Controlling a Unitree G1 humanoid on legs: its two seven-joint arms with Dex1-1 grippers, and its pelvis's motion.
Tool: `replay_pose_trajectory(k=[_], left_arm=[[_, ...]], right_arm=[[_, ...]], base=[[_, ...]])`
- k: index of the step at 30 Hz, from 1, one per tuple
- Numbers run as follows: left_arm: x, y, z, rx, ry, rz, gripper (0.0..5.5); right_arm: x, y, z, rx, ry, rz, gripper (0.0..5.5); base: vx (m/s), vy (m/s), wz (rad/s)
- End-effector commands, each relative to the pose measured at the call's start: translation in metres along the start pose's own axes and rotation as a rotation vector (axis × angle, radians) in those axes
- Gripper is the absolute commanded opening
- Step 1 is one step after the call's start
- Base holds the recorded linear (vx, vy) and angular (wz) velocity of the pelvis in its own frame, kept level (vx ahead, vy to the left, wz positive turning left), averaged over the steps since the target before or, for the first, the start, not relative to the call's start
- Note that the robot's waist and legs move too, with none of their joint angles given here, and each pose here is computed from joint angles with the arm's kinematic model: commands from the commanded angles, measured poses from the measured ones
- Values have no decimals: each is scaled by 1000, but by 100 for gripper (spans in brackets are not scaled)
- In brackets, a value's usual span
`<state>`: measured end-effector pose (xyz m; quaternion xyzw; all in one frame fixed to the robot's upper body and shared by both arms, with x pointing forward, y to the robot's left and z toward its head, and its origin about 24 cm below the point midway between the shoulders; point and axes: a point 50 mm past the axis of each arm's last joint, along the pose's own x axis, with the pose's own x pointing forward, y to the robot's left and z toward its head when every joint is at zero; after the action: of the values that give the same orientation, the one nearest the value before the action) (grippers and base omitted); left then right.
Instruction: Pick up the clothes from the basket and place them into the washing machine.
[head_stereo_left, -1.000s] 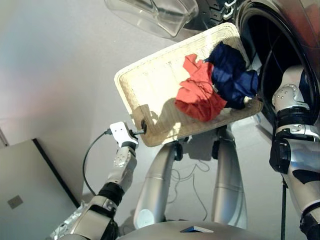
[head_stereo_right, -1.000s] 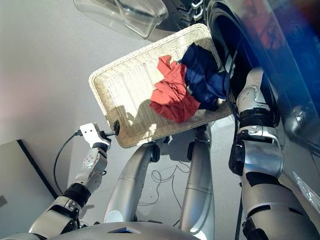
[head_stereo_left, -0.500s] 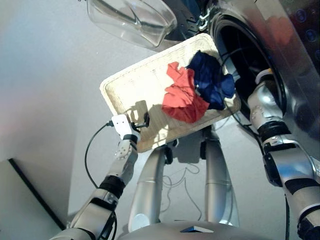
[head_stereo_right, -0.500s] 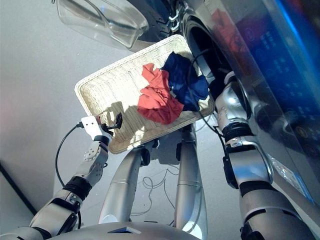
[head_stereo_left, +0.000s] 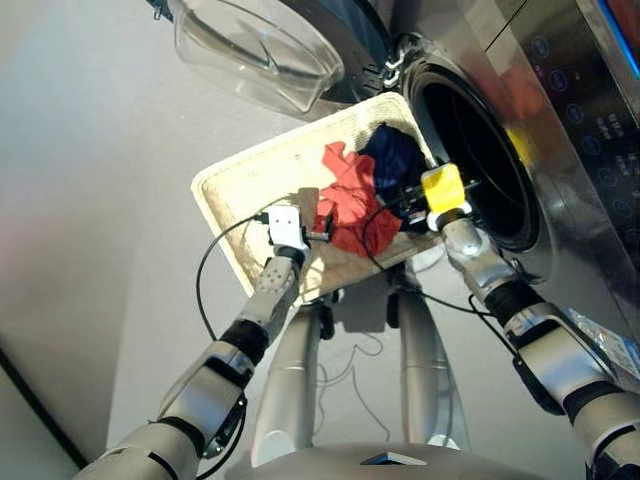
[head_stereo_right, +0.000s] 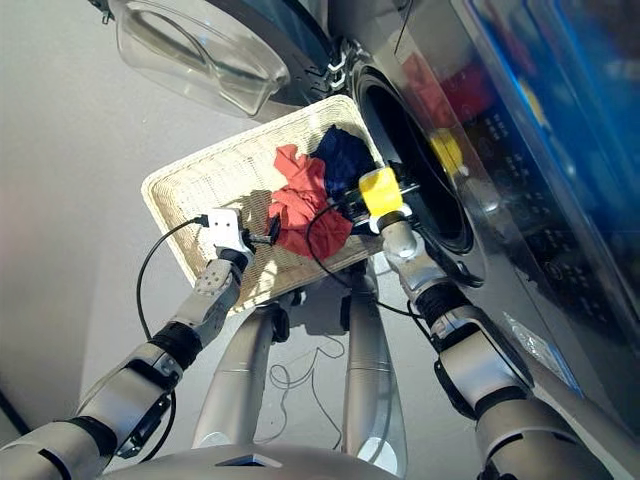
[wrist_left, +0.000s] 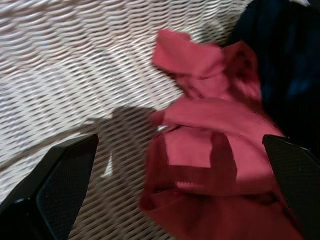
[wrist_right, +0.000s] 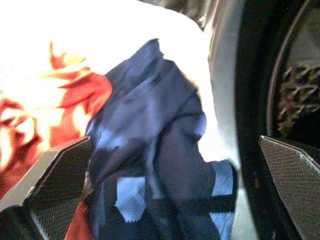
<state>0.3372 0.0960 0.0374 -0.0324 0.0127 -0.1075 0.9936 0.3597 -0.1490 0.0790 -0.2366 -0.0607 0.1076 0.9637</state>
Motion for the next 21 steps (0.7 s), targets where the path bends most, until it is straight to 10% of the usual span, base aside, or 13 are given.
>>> replay_pose_trajectory(k=[1,19,20,21], left_arm=[[9,-2,7,90,-24,20,550],[31,55,46,224,-40,257,550],[32,59,49,224,-42,277,494],[31,62,49,218,-38,284,127]], right_arm=[[0,16,21,-32,-124,52,550],[-31,33,53,117,-345,93,550],[-33,33,50,123,-337,98,550],[-35,33,47,127,-328,103,550]], base=[[0,0,0],[-22,8,-204],[0,18,-287],[12,15,-240]])
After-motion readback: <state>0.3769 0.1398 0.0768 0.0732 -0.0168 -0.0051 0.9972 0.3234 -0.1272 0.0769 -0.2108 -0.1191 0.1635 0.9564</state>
